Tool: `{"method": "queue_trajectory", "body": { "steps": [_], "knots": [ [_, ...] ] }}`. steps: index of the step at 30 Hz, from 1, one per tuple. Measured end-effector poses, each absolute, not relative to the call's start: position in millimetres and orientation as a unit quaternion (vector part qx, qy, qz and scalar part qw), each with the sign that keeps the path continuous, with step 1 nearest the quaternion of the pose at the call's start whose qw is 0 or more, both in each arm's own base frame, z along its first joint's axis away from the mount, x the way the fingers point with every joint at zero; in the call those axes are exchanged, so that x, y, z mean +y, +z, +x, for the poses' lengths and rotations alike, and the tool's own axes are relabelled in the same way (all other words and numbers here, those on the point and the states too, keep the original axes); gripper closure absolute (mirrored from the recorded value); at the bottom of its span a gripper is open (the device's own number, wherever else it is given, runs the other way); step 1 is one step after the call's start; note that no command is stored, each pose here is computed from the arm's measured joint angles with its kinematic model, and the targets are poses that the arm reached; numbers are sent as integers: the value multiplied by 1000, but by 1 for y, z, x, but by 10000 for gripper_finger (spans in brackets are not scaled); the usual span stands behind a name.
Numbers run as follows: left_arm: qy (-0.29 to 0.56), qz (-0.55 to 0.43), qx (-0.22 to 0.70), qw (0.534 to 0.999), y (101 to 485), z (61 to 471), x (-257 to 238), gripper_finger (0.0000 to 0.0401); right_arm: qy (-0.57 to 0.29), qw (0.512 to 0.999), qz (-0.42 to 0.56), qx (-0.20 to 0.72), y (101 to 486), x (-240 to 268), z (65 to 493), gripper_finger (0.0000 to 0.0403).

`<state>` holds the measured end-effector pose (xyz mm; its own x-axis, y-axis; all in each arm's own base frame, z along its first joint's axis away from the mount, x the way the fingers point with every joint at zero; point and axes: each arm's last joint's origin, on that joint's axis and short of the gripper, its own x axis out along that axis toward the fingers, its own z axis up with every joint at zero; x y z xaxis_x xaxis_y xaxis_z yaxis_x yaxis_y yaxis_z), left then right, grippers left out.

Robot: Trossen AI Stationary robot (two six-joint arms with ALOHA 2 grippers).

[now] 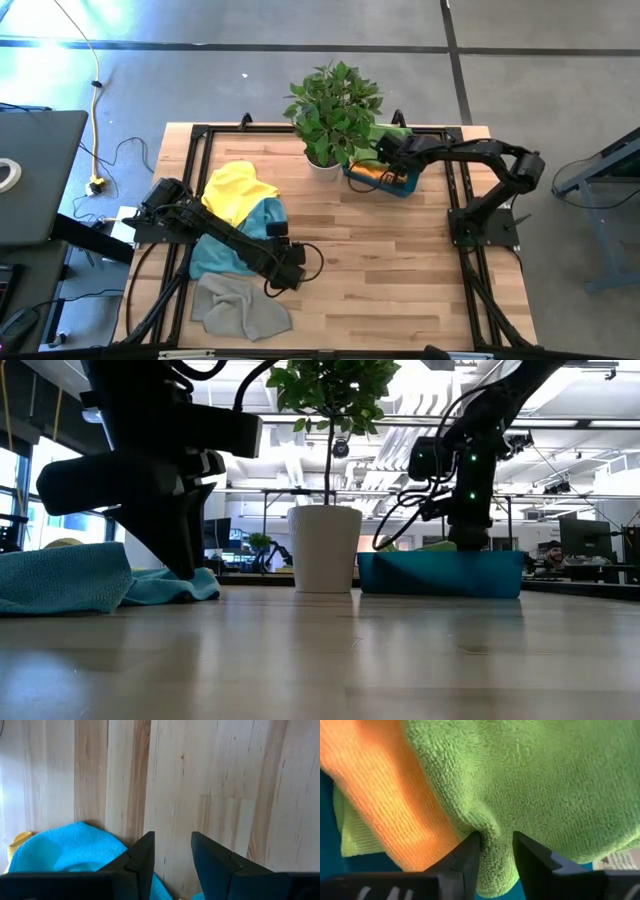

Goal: Fold microfiber towels
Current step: Put the green towel into the blue bin

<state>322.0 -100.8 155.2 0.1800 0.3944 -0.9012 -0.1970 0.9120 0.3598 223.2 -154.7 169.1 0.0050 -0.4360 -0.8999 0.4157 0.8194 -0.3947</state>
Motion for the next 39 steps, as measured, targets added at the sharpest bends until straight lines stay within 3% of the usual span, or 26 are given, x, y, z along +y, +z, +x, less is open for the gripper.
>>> {"method": "queue_trajectory", "body": {
  "steps": [8,32,35,39],
  "knots": [
    [193,80,610,764,155,322,-101,282,-267,731,33,628,168,-156,223,395],
    [197,74,608,766,155,322,-101,282,-190,748,51,634,190,-106,225,401],
    [198,74,608,766,155,322,-101,282,-193,749,53,632,190,-104,227,386],
    [196,76,610,764,155,322,-101,282,-194,750,55,630,190,-102,228,334]
  ]
}}
